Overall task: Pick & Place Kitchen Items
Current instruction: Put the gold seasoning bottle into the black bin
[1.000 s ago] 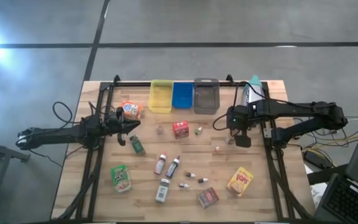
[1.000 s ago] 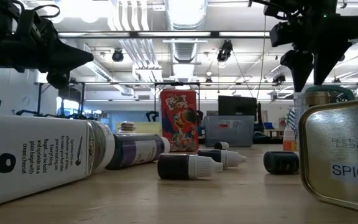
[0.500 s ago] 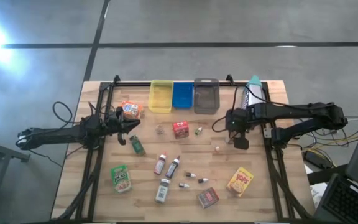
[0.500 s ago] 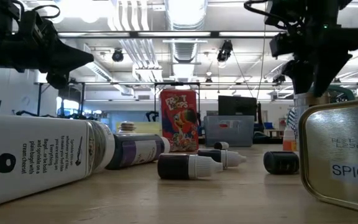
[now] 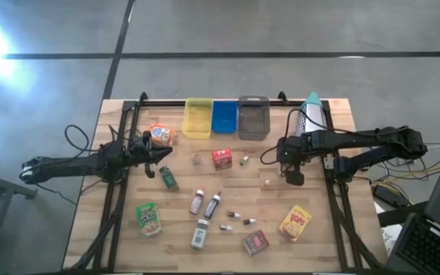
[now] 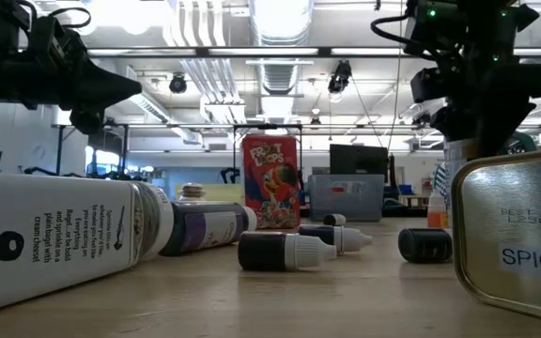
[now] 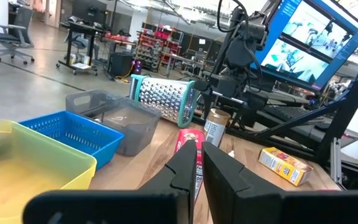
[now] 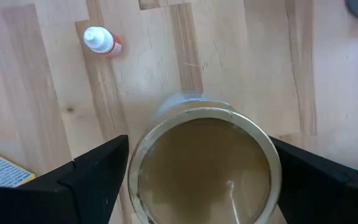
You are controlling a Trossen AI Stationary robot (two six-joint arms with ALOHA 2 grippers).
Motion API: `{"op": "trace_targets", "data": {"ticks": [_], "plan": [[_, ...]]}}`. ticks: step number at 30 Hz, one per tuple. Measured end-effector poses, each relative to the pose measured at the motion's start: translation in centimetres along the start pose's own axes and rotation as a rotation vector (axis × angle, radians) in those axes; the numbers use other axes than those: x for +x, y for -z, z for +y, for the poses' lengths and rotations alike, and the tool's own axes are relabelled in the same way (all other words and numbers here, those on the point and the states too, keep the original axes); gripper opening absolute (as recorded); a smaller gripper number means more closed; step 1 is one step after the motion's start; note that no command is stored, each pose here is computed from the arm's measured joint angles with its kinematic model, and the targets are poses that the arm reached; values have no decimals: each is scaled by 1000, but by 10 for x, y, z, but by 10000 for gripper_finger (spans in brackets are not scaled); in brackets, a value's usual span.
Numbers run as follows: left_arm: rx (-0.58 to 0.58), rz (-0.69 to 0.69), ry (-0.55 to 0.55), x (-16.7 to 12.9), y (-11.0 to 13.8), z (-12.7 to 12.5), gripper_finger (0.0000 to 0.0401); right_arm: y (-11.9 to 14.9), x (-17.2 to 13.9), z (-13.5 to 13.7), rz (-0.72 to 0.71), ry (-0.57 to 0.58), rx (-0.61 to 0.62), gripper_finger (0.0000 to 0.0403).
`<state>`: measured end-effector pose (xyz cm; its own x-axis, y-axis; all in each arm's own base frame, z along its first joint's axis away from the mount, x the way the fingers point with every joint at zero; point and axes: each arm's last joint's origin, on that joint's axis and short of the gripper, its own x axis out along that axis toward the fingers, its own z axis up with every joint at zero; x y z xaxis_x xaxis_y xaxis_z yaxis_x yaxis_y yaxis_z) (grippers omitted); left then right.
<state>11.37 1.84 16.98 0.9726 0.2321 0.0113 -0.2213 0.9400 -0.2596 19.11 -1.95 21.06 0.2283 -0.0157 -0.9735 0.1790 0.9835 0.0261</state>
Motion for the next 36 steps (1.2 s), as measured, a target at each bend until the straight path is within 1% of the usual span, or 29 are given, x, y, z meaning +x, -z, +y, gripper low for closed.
{"op": "trace_targets", "data": {"ticks": [15,18,25,33,36], "plan": [[1,12,-4,0,1,0,30,-1,0,0,-8,2,-13,282],[1,12,-3,0,1,0,30,-1,0,0,-8,2,-14,282],[1,8,-2,0,1,0,30,-1,0,0,-8,2,-14,302],[0,9,-2,0,1,0,30,-1,0,0,-9,6,-14,275],[1,9,-2,0,1,0,30,-1,0,0,-9,6,-14,277]]}}
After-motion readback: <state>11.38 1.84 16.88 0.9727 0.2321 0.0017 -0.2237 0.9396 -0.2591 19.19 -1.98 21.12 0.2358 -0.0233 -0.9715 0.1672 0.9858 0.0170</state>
